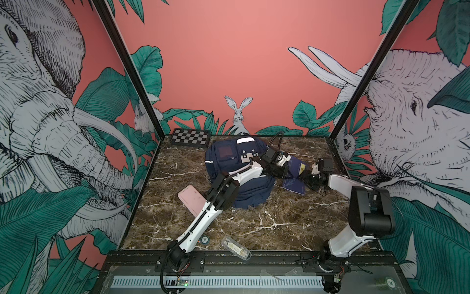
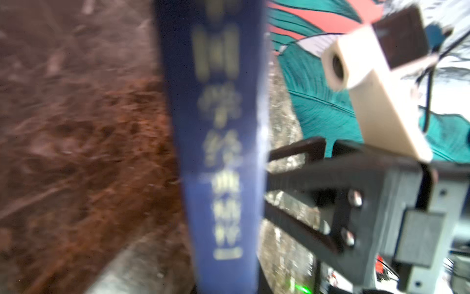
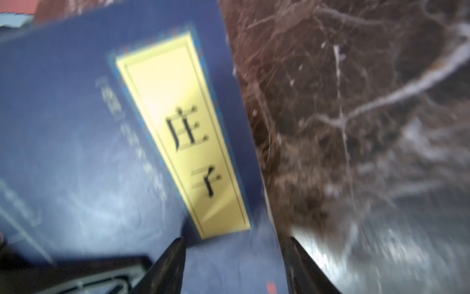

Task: Pack books, pencil case, and school supplies into a backpack
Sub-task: Pick up the book from the top-right of the table.

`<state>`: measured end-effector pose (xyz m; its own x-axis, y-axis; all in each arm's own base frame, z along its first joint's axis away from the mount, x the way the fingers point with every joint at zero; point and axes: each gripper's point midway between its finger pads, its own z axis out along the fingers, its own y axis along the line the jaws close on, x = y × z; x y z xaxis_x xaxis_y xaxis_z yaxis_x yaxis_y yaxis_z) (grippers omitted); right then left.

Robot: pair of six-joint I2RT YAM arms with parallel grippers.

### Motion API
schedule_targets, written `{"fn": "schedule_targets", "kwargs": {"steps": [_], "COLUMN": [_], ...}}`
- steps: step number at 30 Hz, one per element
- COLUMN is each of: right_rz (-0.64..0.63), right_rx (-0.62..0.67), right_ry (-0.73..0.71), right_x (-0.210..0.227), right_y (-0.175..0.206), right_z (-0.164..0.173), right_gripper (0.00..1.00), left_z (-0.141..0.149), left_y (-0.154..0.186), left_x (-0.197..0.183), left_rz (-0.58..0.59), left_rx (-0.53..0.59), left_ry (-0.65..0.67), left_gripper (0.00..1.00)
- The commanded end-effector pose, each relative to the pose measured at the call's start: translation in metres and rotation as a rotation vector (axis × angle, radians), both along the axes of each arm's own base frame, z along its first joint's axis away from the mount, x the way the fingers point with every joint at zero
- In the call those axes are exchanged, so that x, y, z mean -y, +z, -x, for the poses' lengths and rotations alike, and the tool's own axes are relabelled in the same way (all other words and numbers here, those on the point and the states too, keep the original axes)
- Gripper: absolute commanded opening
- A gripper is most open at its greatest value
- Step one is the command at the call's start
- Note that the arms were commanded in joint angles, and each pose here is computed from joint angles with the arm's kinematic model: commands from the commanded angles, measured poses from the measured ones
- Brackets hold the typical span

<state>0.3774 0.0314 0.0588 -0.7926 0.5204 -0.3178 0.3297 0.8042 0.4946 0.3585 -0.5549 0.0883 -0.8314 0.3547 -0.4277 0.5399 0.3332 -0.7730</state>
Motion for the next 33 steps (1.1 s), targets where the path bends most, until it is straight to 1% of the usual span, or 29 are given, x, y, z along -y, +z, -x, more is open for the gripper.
{"fn": "schedule_targets", "kwargs": {"steps": [1,6,11,14,17,21,23,25,27,30,33], "right_rz": [-0.016,-0.078,-0.186,-0.258,-0.334,-0.438,-0.497,-0.535,-0.555,-0.577,-0.595], "right_rx": [0.087,0.231,0.398,0.454,0.500,0.546,0.601,0.631,0.653,0.682,0.726], "right_ry": [0.015,0.061,0.141,0.173,0.207,0.248,0.265,0.279,0.291,0.310,0.338], "right_x": [0.000,-0.011,-0.031,-0.041,-0.051,-0.061,-0.066,-0.069,-0.070,-0.074,-0.077], "right_y": [0.033,0.077,0.123,0.138,0.144,0.151,0.161,0.168,0.171,0.177,0.190], "right_z": [0.011,0.026,0.040,0.047,0.051,0.053,0.052,0.052,0.052,0.055,0.059], "right_gripper": [0.64,0.65,0.68,0.68,0.68,0.68,0.69,0.69,0.70,0.72,0.72], "left_z": [0.006,0.004,0.018,0.029,0.038,0.052,0.060,0.070,0.075,0.078,0.083], "left_y": [0.135,0.167,0.190,0.193,0.193,0.193,0.194,0.197,0.197,0.202,0.208], "left_x": [-0.006,-0.028,-0.052,-0.067,-0.082,-0.097,-0.101,-0.103,-0.103,-0.098,-0.098], "left_rz": [0.218,0.248,0.240,0.197,0.158,0.133,0.143,0.183,0.214,0.306,0.366], "left_rx": [0.128,0.098,0.091,0.118,0.147,0.153,0.138,0.104,0.080,0.008,-0.026], "left_ry": [-0.076,-0.102,-0.162,-0.186,-0.206,-0.243,-0.264,-0.306,-0.321,-0.337,-0.360], "left_gripper": [0.00,0.00,0.00,0.00,0.00,0.00,0.00,0.00,0.00,0.00,0.00]}}
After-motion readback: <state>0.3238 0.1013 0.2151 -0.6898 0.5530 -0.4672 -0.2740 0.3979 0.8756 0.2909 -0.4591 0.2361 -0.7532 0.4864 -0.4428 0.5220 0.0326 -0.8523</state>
